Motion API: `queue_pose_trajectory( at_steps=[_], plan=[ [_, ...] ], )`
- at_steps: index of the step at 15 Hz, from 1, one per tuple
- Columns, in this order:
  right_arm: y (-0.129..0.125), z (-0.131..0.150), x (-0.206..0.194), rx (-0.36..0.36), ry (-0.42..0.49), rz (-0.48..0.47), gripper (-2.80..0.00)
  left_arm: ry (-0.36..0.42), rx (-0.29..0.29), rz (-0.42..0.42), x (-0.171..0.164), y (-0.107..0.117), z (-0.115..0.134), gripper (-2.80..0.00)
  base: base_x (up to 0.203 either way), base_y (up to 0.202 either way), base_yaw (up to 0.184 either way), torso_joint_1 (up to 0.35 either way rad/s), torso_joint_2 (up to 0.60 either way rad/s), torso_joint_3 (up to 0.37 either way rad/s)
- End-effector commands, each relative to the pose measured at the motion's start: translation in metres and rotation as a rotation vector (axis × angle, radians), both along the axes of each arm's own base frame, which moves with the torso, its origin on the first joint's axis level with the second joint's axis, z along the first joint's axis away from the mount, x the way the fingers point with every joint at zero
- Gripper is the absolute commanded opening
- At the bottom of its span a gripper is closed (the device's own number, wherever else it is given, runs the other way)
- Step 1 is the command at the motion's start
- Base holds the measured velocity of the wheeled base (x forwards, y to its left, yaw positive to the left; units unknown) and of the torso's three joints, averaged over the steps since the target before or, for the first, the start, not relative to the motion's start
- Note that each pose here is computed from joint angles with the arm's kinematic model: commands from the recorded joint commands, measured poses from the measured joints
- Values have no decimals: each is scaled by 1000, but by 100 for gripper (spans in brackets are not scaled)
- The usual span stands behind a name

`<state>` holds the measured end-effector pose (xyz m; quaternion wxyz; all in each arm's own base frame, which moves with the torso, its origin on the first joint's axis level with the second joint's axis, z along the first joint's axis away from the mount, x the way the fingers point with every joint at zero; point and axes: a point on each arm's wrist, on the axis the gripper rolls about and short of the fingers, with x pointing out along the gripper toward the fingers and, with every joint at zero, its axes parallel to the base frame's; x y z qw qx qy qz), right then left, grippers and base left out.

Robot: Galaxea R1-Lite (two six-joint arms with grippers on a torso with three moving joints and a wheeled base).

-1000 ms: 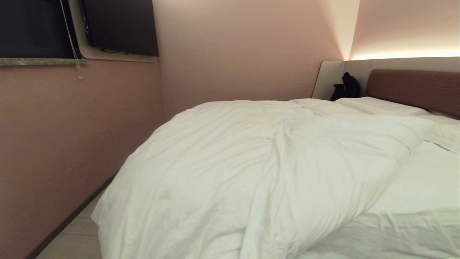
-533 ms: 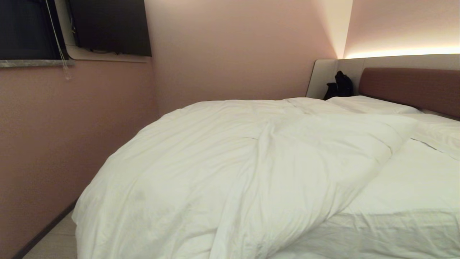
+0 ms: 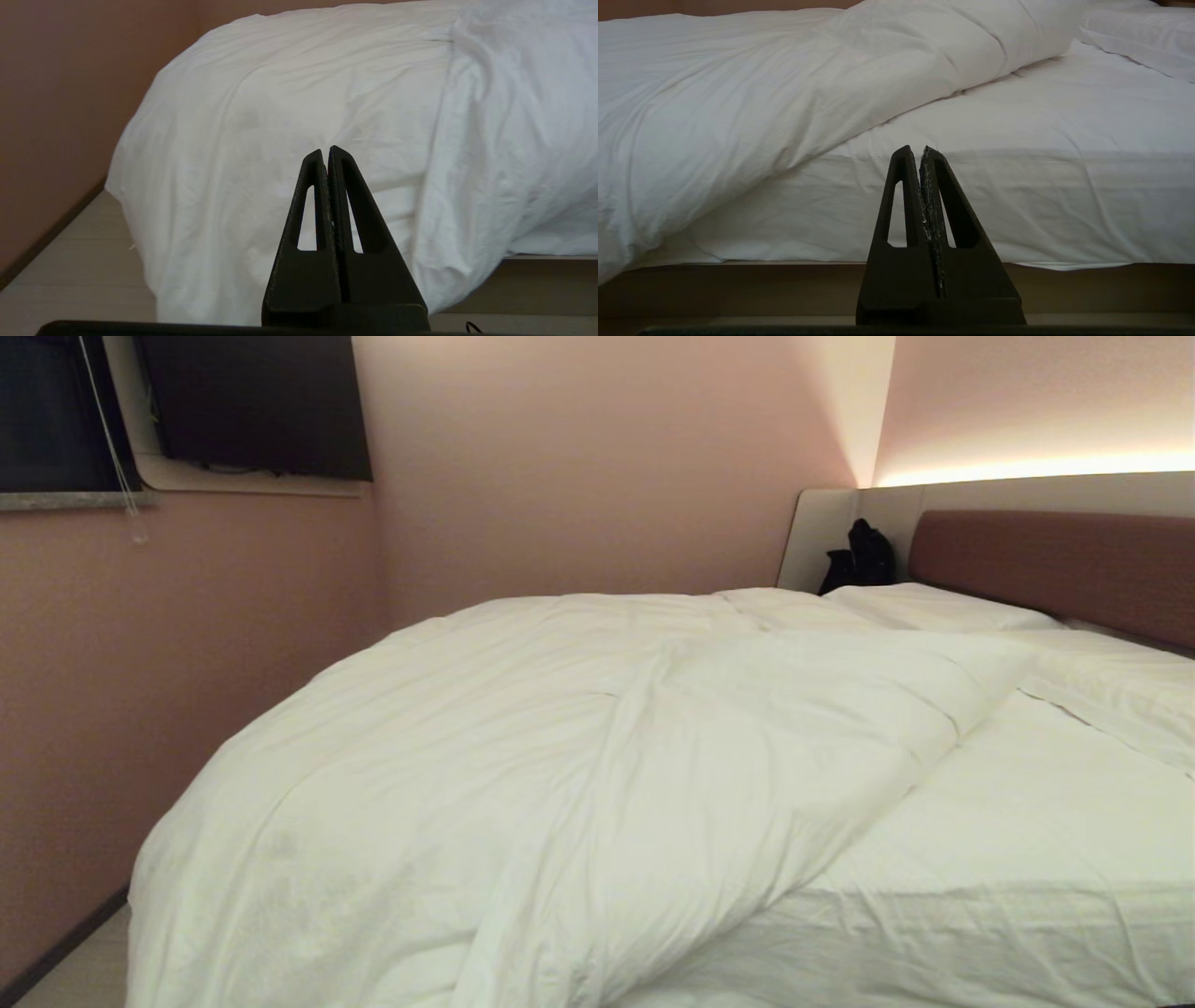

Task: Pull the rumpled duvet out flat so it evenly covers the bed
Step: Hold the folded corner of the quilt

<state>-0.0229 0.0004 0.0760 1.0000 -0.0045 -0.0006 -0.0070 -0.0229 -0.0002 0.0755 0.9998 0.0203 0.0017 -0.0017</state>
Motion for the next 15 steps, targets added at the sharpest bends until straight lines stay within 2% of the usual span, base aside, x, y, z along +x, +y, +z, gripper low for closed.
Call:
queue_pose_trajectory(
  at_steps=[1,15],
  plan=[
    [0,0,0,0,0,0,-280,-2,-1,0,0,0,0,-280,0,-196,0,2,3,-2],
    [0,0,0,0,0,0,-280,-2,-1,2,0,0,0,-280,0,-194,0,5,3,1]
  ],
)
